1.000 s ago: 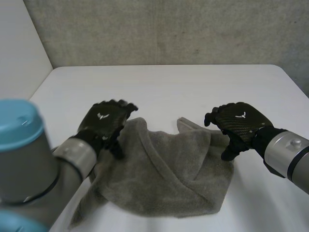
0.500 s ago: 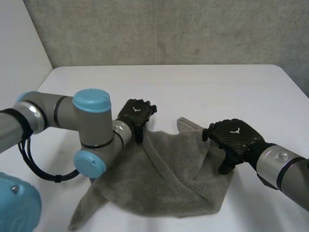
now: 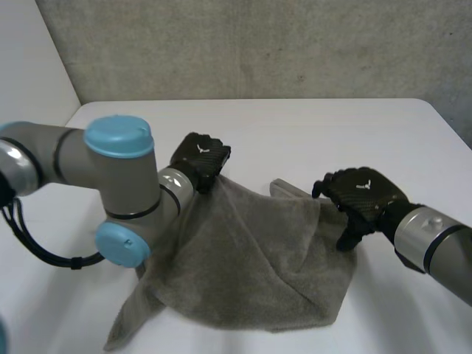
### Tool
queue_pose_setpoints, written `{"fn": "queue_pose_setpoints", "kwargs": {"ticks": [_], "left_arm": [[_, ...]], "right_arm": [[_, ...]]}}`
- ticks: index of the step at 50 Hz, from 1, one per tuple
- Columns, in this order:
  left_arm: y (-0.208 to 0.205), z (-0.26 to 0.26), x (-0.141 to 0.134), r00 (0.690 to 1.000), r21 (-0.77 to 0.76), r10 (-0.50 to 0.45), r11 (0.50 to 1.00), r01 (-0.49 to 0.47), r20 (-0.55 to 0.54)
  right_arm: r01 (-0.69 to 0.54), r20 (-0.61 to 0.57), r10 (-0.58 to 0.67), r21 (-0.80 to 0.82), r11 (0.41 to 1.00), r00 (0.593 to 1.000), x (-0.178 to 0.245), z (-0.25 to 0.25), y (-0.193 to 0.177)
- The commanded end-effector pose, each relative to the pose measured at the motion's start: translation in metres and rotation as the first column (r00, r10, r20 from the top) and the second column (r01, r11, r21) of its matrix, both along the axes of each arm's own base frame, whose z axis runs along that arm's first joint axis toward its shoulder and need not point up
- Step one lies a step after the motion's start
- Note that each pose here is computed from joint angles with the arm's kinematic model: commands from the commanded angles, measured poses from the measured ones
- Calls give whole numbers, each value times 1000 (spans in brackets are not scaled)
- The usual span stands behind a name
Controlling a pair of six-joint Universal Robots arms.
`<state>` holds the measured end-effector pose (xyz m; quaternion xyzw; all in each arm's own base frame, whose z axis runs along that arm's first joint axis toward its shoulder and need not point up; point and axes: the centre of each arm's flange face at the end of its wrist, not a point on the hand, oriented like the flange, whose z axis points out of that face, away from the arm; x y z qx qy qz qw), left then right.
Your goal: Fold the towel.
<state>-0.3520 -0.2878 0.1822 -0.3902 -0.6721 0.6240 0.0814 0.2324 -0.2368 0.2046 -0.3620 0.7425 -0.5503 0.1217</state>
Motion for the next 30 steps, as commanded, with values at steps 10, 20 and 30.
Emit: {"fn": "queue_pose_setpoints", "kwargs": {"ticks": [10, 20, 30], "left_arm": [[94, 77, 54, 999, -80, -28, 997, 25, -44], [125, 92, 75, 997, -130, -33, 991, 23, -76], [123, 93, 74, 995, -163, -36, 986, 20, -97]], "right_arm": [[-8, 150, -12, 136, 991, 989, 23, 18, -53], [-129, 171, 71, 356, 926, 983, 53, -35, -66], [-131, 136, 85, 380, 915, 987, 76, -69, -71]]}}
